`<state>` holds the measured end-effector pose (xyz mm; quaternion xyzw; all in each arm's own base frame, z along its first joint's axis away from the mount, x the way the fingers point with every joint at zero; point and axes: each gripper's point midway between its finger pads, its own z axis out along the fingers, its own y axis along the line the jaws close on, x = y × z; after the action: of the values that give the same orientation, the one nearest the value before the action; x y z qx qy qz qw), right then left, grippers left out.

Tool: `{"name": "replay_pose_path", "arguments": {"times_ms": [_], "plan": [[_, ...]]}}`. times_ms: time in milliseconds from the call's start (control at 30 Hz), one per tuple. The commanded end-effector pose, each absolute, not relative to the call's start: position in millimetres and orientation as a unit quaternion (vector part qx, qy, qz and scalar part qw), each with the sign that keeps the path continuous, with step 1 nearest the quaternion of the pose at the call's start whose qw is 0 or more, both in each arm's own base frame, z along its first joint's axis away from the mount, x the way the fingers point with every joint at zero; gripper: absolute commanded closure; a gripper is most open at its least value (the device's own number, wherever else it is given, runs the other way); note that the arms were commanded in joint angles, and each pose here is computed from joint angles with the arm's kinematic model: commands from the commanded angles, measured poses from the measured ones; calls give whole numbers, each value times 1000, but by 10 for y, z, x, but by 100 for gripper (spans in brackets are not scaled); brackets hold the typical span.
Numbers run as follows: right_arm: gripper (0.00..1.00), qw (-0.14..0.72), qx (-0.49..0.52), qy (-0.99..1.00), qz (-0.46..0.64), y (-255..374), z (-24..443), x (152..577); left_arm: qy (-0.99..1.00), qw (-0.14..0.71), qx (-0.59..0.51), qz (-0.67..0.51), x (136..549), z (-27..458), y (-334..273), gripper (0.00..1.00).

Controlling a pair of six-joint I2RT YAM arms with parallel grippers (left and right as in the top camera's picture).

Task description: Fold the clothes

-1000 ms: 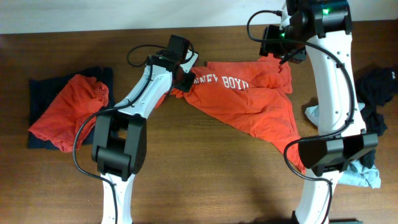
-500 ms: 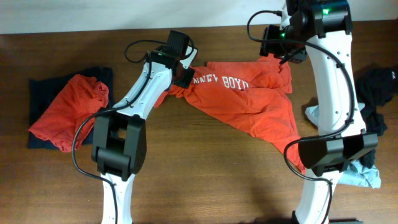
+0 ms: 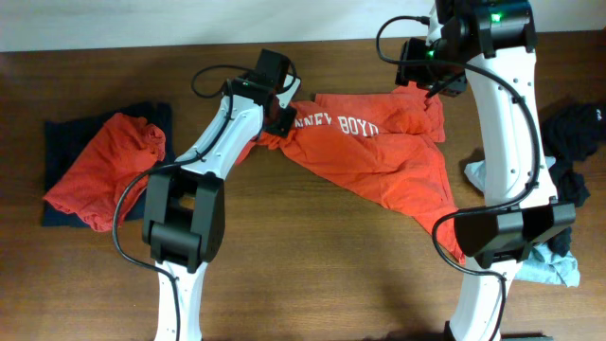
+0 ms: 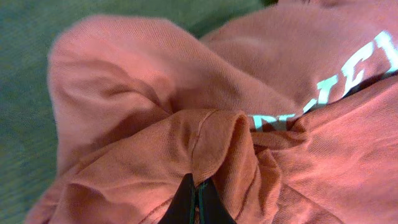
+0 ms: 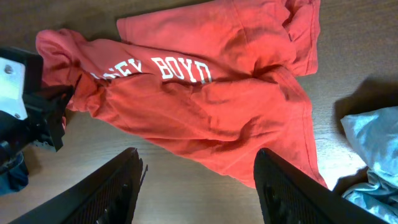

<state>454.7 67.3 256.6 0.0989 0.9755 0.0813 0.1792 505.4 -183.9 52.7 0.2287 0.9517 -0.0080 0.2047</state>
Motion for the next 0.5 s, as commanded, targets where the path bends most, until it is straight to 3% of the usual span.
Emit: {"name": "replay_pose_path", "arguments": {"times_ms": [0, 167, 233, 467], "plan": [[39, 204, 95, 971, 78, 634, 2770, 4491, 949, 219, 222, 45, 5118, 775, -1695, 100], [38, 207, 100, 972, 55, 554, 2759, 4493, 937, 258, 192, 139, 5090, 1679, -1307, 100], [32, 207, 104, 972, 41, 505, 2747, 4489, 930, 278, 174, 167, 5030, 2093, -1130, 100], [30, 173, 112, 978, 28, 417, 2543, 4436, 908, 363, 110, 177, 4690, 3256, -604, 100]]}}
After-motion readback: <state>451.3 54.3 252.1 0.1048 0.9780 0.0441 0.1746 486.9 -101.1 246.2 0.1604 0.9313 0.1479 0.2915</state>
